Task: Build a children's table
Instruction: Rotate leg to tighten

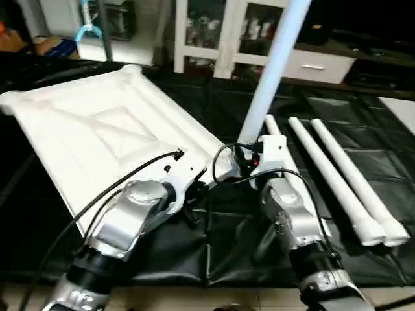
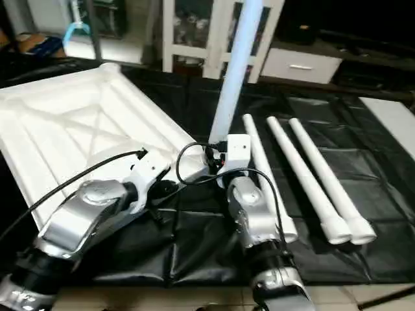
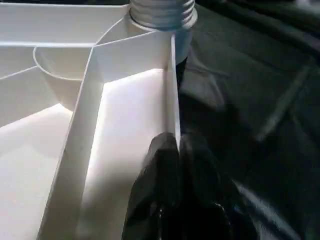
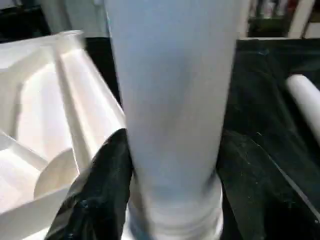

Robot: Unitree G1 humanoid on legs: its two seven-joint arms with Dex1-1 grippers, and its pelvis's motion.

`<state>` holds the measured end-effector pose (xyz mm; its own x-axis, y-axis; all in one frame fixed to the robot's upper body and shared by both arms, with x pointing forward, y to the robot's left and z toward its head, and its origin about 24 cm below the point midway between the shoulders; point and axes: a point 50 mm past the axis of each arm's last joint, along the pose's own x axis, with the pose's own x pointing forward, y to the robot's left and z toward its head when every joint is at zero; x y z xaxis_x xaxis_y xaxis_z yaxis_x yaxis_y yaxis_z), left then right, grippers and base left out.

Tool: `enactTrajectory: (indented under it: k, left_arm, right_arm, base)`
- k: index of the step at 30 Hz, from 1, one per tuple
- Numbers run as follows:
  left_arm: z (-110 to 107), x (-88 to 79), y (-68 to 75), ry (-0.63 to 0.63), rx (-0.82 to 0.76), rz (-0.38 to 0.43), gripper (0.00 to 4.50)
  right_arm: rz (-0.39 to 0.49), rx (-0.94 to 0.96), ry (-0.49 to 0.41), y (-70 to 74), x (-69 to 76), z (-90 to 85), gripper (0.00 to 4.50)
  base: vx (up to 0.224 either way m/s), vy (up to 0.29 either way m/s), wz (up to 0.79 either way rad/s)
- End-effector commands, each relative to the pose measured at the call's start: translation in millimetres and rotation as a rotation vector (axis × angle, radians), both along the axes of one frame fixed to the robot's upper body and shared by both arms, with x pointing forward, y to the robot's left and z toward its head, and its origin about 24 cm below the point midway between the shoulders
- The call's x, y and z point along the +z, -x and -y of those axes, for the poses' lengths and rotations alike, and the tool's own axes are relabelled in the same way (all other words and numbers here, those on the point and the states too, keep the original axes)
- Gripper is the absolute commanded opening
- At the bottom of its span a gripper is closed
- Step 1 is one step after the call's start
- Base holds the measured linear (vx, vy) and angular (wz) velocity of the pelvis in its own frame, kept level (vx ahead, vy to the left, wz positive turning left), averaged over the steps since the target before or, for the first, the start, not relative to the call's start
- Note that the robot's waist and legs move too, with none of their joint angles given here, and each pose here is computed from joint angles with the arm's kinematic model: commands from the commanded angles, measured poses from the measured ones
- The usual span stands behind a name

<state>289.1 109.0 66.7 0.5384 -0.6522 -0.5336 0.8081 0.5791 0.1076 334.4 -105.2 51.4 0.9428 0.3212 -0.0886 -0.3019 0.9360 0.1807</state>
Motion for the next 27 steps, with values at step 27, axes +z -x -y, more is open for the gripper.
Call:
enactTrajectory:
  k: [27]
  left_arm:
    - [-14.2,8.5,34.3,0.087,-0.469,-0.011,0.0]
  right_arm:
    - [-0.055,0.865,0.178,43.4,12.5,80.2,3.0]
  base:
    - [0.0,0.0,0.0]
